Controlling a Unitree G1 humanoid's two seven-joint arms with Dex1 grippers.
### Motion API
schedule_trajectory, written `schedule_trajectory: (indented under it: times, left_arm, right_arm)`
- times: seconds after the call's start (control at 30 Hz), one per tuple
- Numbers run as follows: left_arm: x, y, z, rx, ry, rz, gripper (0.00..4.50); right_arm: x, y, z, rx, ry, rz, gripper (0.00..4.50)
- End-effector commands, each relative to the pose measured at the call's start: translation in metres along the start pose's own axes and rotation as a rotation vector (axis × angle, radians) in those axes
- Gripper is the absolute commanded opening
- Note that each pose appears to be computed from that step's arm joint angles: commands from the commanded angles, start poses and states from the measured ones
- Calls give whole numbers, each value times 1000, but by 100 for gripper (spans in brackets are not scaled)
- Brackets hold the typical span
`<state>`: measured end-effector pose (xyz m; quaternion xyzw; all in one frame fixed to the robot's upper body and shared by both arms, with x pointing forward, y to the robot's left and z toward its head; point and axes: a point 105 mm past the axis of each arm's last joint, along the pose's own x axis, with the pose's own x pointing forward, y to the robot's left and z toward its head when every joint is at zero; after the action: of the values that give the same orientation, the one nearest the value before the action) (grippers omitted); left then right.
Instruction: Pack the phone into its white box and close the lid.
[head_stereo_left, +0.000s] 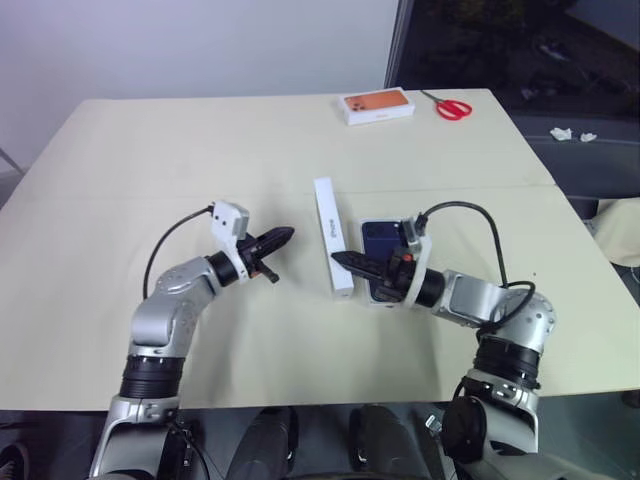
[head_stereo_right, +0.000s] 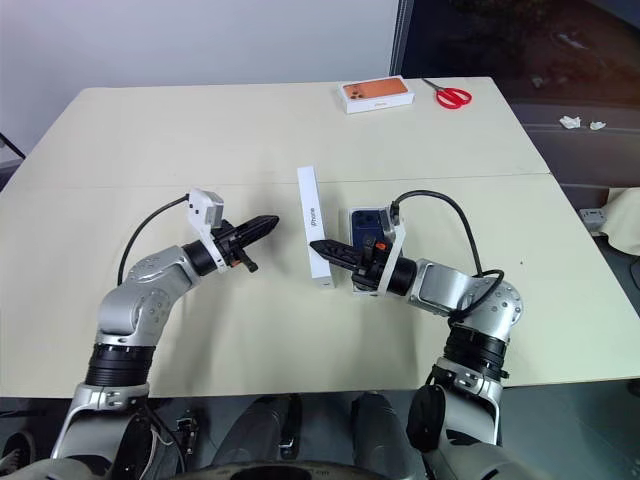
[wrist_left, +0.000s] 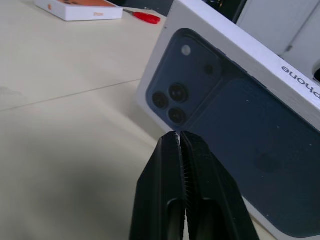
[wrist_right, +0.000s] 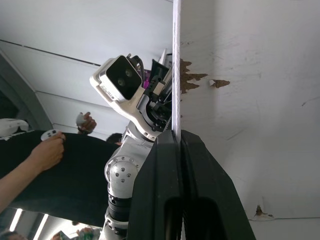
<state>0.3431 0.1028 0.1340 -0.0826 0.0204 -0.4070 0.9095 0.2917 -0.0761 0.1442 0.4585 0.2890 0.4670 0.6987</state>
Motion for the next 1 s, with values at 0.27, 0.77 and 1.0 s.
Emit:
schedule_trajectory:
  times: [0.27,0.77,1.0]
  left_arm:
    - [23,-19,-3,-9,-19,-57,1]
    - [43,-39,-25,-16,32,-129,0]
    - [54,-46,-30,-11,39,-164,0]
  right_arm:
    - [-6,15,-6,97,-2,34,0]
    - [-13,9,6,44,-33,-71,189]
    - [-38,24,48,-433,32,-178,289]
